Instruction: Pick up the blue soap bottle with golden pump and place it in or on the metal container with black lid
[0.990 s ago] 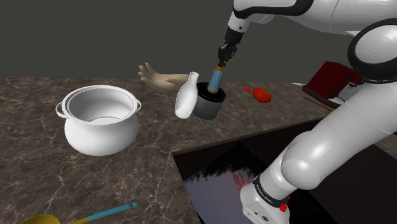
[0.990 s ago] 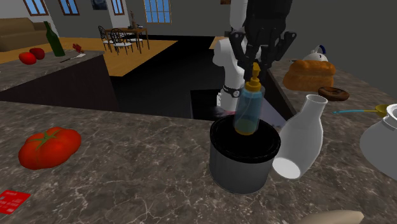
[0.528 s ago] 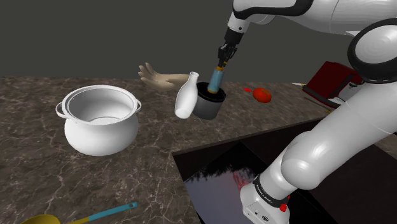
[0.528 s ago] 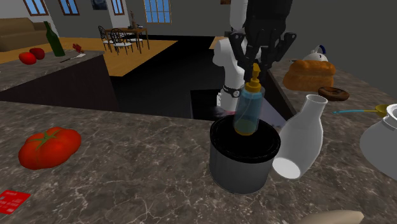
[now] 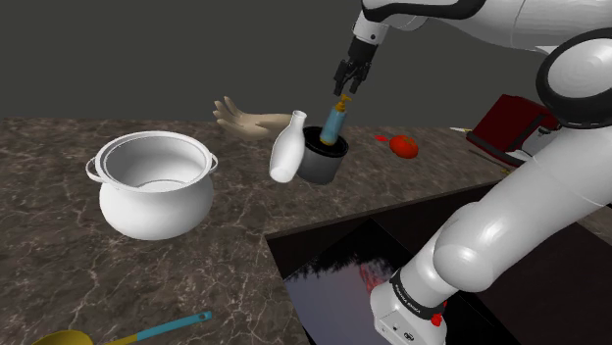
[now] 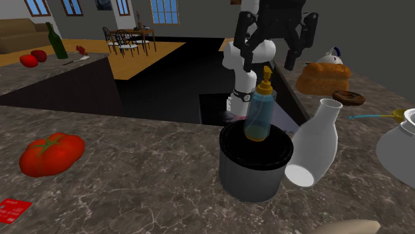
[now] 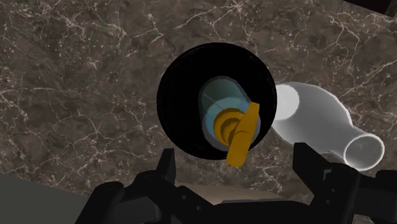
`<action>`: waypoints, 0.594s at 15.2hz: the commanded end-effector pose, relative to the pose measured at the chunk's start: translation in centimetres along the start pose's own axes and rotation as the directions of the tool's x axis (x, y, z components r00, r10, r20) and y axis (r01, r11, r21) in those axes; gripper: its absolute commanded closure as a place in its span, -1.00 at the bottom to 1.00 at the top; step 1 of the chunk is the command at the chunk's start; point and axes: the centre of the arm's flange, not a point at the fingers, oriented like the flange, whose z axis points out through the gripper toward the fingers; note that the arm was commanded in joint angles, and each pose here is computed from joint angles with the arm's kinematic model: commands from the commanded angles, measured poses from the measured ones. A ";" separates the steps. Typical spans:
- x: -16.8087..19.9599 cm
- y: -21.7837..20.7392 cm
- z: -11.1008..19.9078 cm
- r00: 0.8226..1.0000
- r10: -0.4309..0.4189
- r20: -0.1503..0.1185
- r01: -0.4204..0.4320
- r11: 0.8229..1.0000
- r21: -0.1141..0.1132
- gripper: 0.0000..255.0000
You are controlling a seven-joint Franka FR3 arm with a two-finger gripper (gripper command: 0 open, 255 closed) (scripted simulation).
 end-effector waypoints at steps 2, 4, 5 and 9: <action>0.0 0.0 -3.3 1.000 0.000 0.001 0.000 1.000 0.000 -1.00; 0.0 0.0 -3.3 1.000 0.000 0.001 0.000 1.000 0.000 -1.00; 0.0 0.0 -3.3 1.000 0.000 0.001 0.000 1.000 0.000 -1.00; 0.0 0.0 -3.3 1.000 0.000 0.001 0.000 1.000 0.000 -1.00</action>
